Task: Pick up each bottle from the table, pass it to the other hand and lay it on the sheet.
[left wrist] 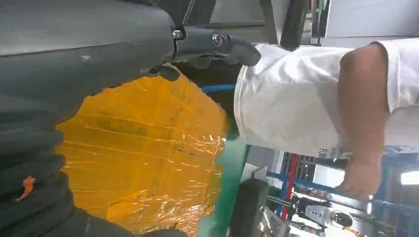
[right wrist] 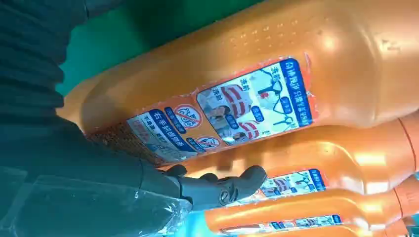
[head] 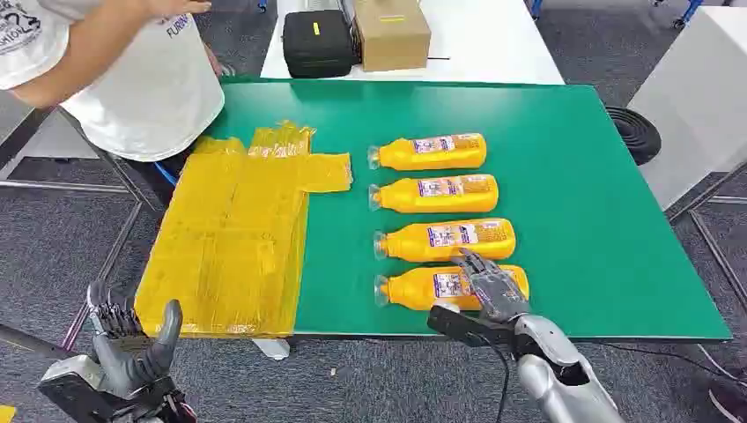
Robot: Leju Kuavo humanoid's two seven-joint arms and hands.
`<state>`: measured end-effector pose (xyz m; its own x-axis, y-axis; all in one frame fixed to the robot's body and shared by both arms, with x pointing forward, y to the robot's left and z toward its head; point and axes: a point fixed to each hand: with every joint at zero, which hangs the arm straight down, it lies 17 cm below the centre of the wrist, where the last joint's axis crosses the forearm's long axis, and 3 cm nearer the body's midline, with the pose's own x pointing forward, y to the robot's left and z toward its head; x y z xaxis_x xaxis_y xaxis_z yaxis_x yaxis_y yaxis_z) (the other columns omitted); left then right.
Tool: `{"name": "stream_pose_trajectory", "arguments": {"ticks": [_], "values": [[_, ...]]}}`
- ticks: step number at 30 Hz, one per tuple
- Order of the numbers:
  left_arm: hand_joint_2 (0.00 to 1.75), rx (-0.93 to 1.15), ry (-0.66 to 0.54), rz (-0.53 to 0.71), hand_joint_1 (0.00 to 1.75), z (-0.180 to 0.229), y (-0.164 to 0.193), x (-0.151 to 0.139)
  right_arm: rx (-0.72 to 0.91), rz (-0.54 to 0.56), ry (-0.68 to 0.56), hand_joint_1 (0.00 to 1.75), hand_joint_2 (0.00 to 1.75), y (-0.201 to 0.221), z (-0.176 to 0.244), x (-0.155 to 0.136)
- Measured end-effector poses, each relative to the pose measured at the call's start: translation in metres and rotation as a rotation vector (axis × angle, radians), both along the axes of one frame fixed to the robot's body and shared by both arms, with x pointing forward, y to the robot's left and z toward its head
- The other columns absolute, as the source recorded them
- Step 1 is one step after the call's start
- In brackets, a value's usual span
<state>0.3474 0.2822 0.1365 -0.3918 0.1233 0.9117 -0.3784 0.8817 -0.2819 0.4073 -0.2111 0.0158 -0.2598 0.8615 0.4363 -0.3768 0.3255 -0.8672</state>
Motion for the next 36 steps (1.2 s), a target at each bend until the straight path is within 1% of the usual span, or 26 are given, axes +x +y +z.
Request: {"name": "stream_pose_trajectory", "arguments": {"ticks": [11, 20, 31, 32, 33, 34, 35, 36], "values": [[1.75, 0.002, 0.004, -0.008, 0.0, -0.002, -0.001, -0.001, -0.017, 0.002, 0.024, 0.0, 1.75, -0.011, -0.008, -0.013], [1.75, 0.009, 0.006, -0.019, 0.0, -0.002, -0.002, 0.0, -0.003, -0.04, 0.055, 0.0, 1.75, -0.032, -0.015, -0.03], [1.75, 0.014, 0.011, -0.002, 0.0, -0.004, 0.006, -0.002, -0.003, -0.063, 0.087, 0.02, 1.75, -0.05, -0.015, -0.03], [1.75, 0.014, 0.011, -0.003, 0.0, -0.004, 0.006, -0.002, -0.003, -0.066, 0.092, 0.19, 1.75, -0.054, -0.015, -0.03], [1.75, 0.014, 0.011, -0.003, 0.0, -0.004, 0.006, -0.002, -0.004, -0.07, 0.094, 0.42, 1.75, -0.057, -0.015, -0.029], [1.75, 0.014, 0.012, -0.003, 0.0, -0.004, 0.006, -0.002, -0.007, -0.072, 0.095, 1.31, 1.75, -0.059, -0.015, -0.028], [1.75, 0.014, 0.012, -0.003, 0.0, -0.004, 0.007, -0.002, -0.007, -0.075, 0.095, 1.34, 1.75, -0.061, -0.015, -0.028], [1.75, 0.013, 0.012, -0.002, 0.0, -0.004, 0.007, -0.002, -0.006, -0.077, 0.097, 1.34, 1.75, -0.062, -0.016, -0.028]]}}
